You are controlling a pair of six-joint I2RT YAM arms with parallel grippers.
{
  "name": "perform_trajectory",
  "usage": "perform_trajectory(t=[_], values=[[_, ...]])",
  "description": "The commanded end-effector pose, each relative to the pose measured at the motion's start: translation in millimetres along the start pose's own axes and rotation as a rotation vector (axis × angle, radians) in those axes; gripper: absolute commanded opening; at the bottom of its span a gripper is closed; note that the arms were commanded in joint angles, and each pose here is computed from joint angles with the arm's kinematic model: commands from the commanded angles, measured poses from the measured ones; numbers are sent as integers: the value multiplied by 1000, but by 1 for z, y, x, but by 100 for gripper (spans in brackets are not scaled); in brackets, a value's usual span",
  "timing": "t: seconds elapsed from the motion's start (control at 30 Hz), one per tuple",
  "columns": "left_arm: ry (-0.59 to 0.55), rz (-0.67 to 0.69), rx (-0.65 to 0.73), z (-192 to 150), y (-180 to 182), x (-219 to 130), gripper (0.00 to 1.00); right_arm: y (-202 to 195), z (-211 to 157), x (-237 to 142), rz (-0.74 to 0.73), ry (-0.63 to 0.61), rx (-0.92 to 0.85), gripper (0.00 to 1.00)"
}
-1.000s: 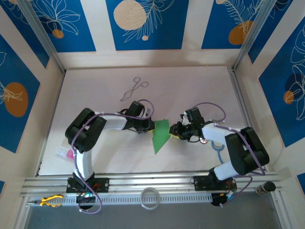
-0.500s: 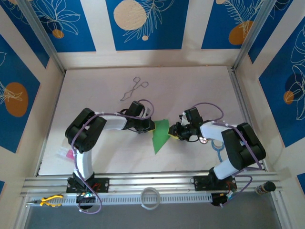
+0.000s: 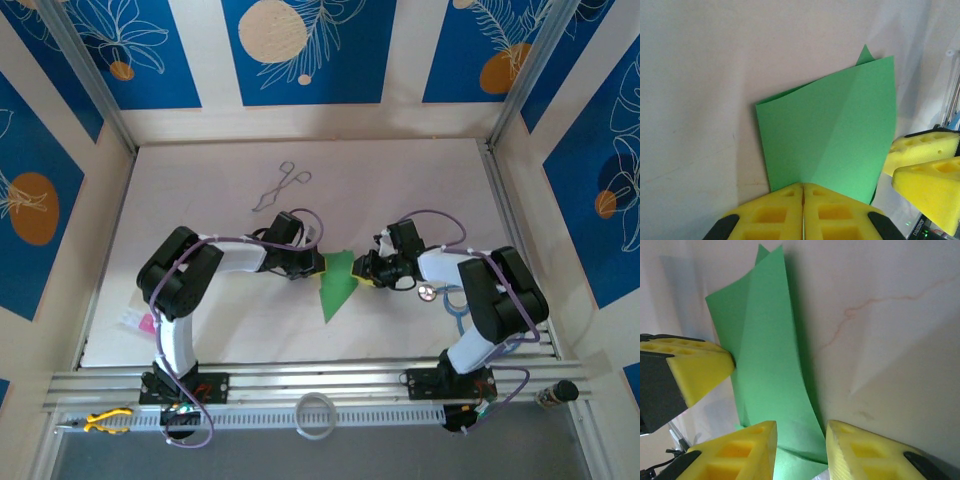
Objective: Fold a paper plane with a square sheet of paper (pick it up from the middle)
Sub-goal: Fold the wing for the fifth time at the center of the table.
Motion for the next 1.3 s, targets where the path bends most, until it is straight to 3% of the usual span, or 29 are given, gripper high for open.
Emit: perform_trajectory(t=[0.0, 0.67, 1.27], values=[[32, -10, 4, -8, -3, 3, 10, 10, 0, 1, 59, 33, -33, 31], [31, -6, 3, -8, -3, 2, 10, 11, 16, -5, 70, 7, -59, 32], [28, -4, 2, -7, -3, 2, 10, -7, -2, -1, 38, 22, 4, 33]])
Point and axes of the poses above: each hand's point on the last joint's axis, 136 mm out from that joint toward the fingers, its own x axis out along the fingers, its own y axis along the line the jaws close on, z = x × y, the point moved 3 cm from there along -x, back along the fingers, and after that the axes turned 3 degrees about x, right-handed, at the moved point
